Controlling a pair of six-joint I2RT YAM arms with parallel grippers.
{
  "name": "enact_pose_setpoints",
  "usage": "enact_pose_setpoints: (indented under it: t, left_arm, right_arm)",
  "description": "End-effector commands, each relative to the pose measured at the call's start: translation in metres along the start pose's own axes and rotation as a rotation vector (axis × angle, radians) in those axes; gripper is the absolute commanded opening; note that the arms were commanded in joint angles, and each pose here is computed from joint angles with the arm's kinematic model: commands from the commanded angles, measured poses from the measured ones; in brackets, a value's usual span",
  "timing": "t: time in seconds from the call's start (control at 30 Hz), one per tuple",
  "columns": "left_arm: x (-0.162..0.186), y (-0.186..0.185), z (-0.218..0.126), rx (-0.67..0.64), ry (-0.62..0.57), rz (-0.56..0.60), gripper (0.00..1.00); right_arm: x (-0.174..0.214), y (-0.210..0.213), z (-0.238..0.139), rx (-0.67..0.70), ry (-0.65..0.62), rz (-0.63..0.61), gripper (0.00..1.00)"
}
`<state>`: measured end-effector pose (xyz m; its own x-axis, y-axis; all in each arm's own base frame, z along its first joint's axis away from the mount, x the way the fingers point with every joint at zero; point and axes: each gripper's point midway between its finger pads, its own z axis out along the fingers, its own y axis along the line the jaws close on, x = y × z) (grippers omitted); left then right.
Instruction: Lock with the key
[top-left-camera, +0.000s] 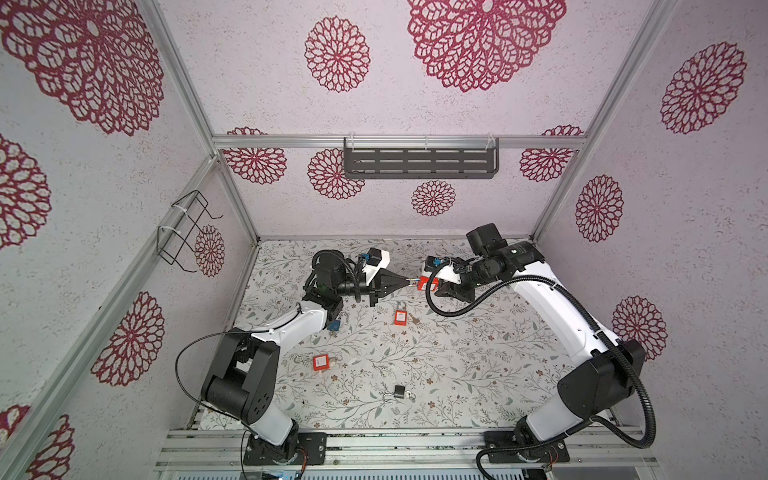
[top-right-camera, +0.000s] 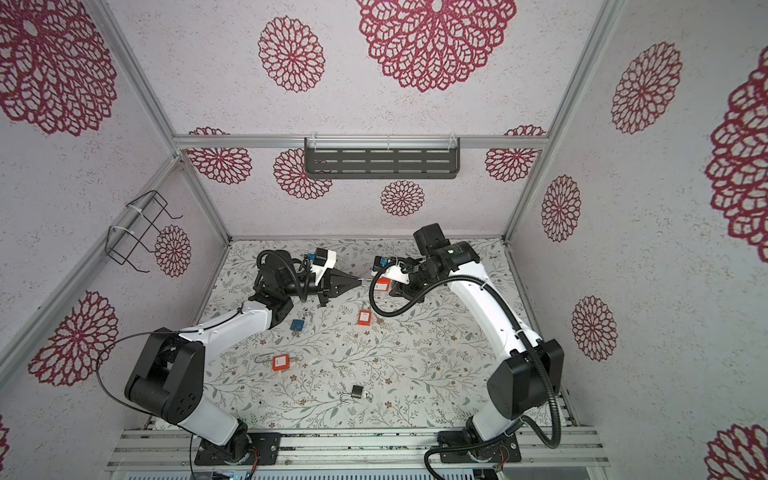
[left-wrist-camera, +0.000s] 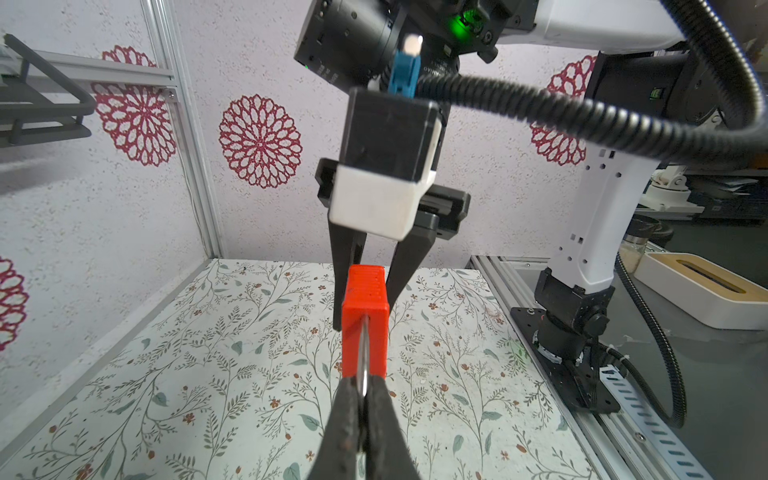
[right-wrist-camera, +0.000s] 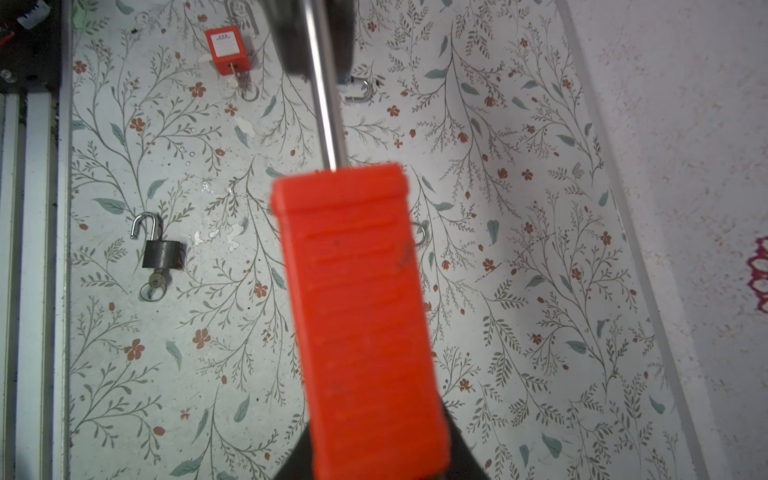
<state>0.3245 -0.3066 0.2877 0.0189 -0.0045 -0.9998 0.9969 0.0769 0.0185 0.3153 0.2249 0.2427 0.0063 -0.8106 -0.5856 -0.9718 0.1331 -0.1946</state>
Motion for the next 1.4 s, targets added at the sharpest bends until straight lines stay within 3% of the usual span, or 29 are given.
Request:
enact_pose_setpoints:
  t: [0.0, 0.17, 0.33, 0.57, 0.73, 0.93, 1.37]
  left_arm:
    - [-0.025, -0.007, -0.001, 0.007, -0.047, 0.063, 0.0]
    - [-0.025, -0.008, -0.001, 0.008, -0.05, 0.058, 0.0]
    - [-0.026, -0.009, -0.001, 0.009, -0.048, 0.059, 0.0]
    - [-0.024, -0.011, -0.001, 0.016, -0.046, 0.06, 0.0]
    - [-0.024, -0.012, -0.002, 0.017, -0.042, 0.066, 0.0]
    - [-0.023, -0.013, -0.002, 0.021, -0.038, 0.069, 0.0]
    - [-0.019, -0.015, -0.002, 0.034, -0.023, 0.058, 0.0]
  right_arm:
    - [-0.012, -0.005, -0.017, 0.109, -0.031, -0.078, 0.29]
    - [-0.016, -0.01, -0.019, 0.199, -0.05, -0.118, 0.27]
    - [-0.017, -0.009, -0.023, 0.204, -0.051, -0.115, 0.28]
    - [-0.013, 0.006, -0.023, 0.052, -0.01, -0.027, 0.54]
    - [-0.007, 0.01, -0.024, 0.015, 0.027, 0.005, 0.63]
    - [-0.005, 0.009, -0.032, 0.025, 0.019, 0.036, 0.62]
    - [-0.017, -0.002, -0.048, 0.082, -0.029, -0.012, 0.43]
